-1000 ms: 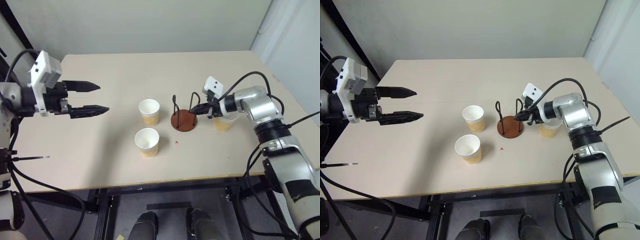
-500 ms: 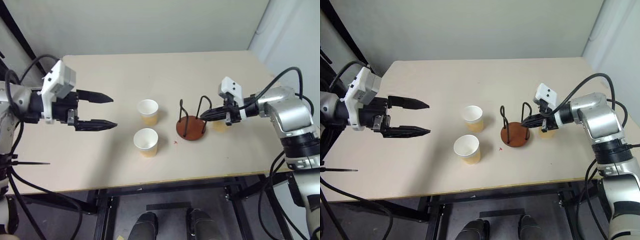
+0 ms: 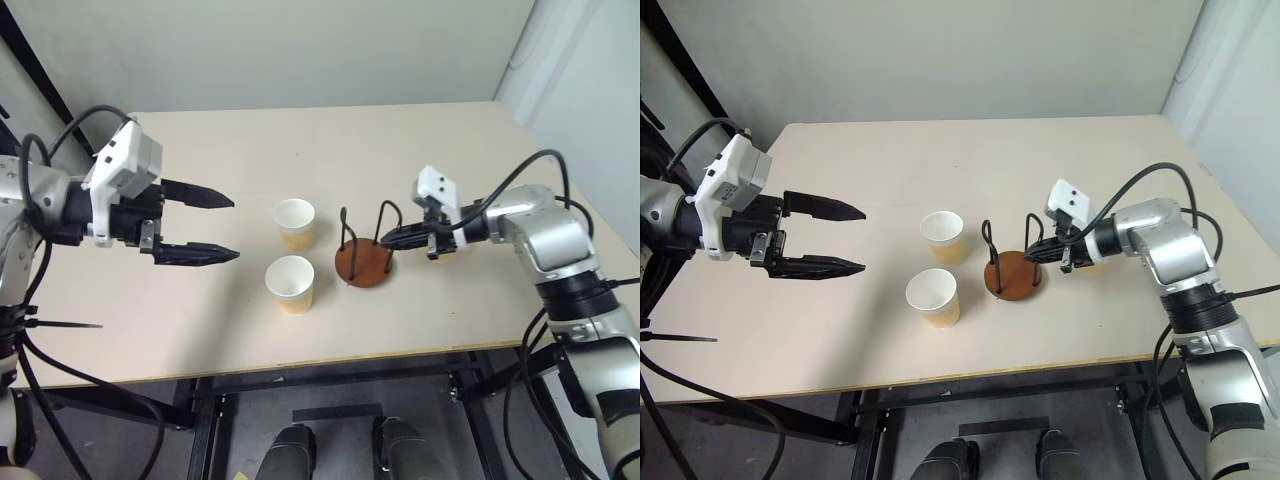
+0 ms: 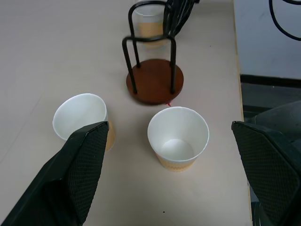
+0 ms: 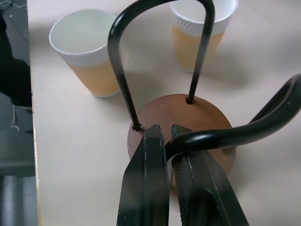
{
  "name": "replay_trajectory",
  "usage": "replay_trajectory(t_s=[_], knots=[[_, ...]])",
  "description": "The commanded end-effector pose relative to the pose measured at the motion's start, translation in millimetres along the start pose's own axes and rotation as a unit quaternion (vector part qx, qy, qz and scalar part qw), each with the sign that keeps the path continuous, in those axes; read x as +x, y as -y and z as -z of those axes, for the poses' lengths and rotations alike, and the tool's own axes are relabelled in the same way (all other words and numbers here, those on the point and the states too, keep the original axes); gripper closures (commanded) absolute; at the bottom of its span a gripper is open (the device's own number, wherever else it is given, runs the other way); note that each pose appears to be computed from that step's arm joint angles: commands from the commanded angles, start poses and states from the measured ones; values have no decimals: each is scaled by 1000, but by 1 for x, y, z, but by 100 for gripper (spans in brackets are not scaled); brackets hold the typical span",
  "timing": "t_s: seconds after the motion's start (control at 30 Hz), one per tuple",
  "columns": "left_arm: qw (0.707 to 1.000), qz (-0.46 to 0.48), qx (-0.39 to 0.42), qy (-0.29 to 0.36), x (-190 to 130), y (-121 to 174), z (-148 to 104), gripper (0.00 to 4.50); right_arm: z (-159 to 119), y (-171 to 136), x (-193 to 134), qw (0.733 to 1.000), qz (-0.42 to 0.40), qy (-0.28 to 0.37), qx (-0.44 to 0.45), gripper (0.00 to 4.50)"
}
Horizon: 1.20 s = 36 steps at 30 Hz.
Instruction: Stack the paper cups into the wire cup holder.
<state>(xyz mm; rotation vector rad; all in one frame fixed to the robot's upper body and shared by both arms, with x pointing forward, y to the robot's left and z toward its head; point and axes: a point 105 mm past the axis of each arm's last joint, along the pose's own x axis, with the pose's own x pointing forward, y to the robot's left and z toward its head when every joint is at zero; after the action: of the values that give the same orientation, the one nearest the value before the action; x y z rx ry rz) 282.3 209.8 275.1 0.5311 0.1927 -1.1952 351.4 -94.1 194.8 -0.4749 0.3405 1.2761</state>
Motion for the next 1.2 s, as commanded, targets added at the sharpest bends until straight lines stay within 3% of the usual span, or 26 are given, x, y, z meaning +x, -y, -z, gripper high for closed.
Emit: replay_trajectory(t_s=[0.03,0.67,0.8,1.1,1.2], knots=[[1000,-10,18,4,-7,3,-10,0,-18,3,2,999,2,8,-40,447],[1000,-24,15,1,-9,4,-6,0,-6,21,13,998,8,-30,-59,447],[1000,-19,16,4,-6,5,-6,0,-5,17,11,998,0,-29,-55,331],[1000,-18,21,6,-5,0,-7,0,-3,5,-3,998,7,-37,-58,8],[1000,-17,22,6,-4,-1,-6,0,1,-1,-13,996,8,-50,-70,8]])
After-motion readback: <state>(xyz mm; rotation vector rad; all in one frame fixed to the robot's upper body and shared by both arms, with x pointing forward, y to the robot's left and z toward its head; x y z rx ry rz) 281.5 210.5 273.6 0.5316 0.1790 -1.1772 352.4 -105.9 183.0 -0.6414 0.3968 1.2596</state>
